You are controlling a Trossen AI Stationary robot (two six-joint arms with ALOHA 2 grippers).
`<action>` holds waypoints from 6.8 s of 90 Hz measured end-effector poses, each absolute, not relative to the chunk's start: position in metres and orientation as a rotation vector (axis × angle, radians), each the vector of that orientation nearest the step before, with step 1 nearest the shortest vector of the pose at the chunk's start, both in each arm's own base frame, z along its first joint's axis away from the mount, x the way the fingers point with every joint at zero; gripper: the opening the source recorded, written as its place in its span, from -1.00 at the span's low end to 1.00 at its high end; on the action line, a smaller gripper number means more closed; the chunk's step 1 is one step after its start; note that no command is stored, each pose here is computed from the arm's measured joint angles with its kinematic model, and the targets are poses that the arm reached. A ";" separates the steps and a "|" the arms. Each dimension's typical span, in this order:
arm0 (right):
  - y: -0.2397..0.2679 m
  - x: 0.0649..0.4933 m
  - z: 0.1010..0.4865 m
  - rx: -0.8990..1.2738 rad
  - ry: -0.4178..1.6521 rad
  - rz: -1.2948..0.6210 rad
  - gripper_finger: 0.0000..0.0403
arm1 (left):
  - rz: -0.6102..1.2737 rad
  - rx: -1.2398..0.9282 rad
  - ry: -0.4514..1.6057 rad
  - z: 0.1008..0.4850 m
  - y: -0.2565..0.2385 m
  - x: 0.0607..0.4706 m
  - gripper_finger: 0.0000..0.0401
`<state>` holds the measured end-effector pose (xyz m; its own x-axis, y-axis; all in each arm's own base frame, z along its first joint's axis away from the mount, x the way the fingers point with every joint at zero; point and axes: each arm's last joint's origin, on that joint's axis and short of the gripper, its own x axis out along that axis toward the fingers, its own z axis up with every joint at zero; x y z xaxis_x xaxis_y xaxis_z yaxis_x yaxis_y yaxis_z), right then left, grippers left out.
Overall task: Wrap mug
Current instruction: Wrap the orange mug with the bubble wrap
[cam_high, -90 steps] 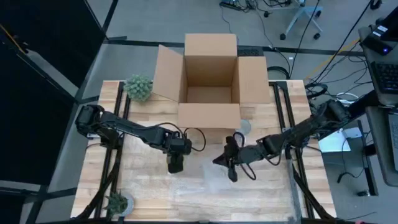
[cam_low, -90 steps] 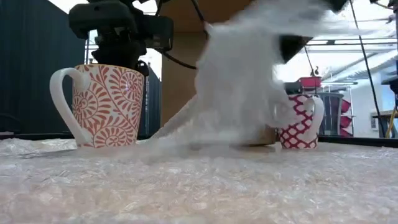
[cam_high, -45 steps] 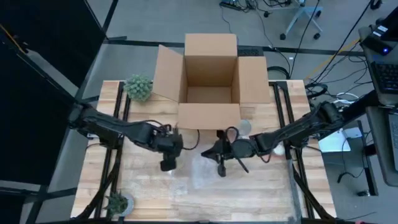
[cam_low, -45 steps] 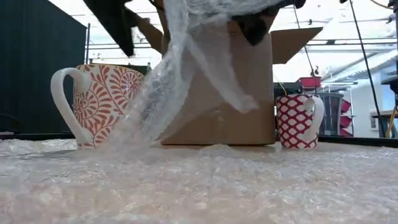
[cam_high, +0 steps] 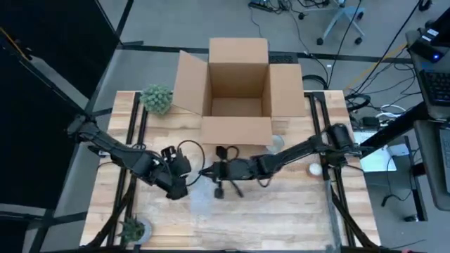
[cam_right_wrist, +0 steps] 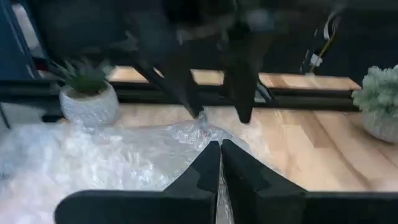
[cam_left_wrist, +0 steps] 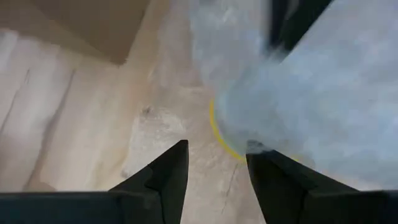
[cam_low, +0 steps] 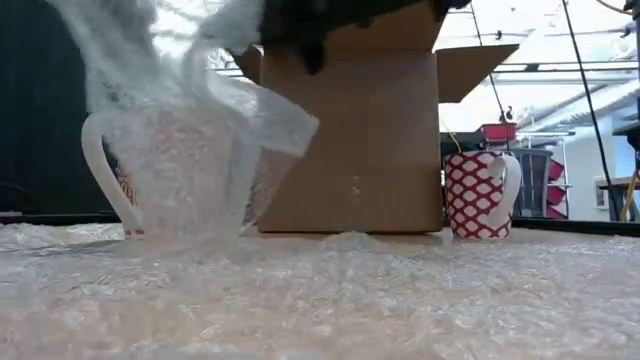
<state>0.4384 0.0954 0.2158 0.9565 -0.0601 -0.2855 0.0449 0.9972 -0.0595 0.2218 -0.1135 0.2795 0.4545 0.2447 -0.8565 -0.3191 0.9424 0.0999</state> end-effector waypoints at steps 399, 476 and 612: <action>0.088 0.481 0.239 -0.585 0.996 0.226 -0.94 | 0.377 -0.213 0.831 0.249 -0.107 0.183 -0.25; 0.161 0.392 0.200 -0.321 1.481 0.291 -0.94 | 0.288 -0.244 0.765 0.243 -0.122 0.207 -0.25; 0.163 0.391 0.223 -0.233 1.349 0.222 -0.17 | 0.059 -0.169 0.442 0.179 -0.120 0.330 -0.25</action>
<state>0.3912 0.1629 0.2227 0.2062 0.0237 -0.9782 -0.2909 0.9560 -0.0381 0.3300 -0.1195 0.1788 0.9024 0.0202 -0.4303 -0.0933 0.9843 -0.1496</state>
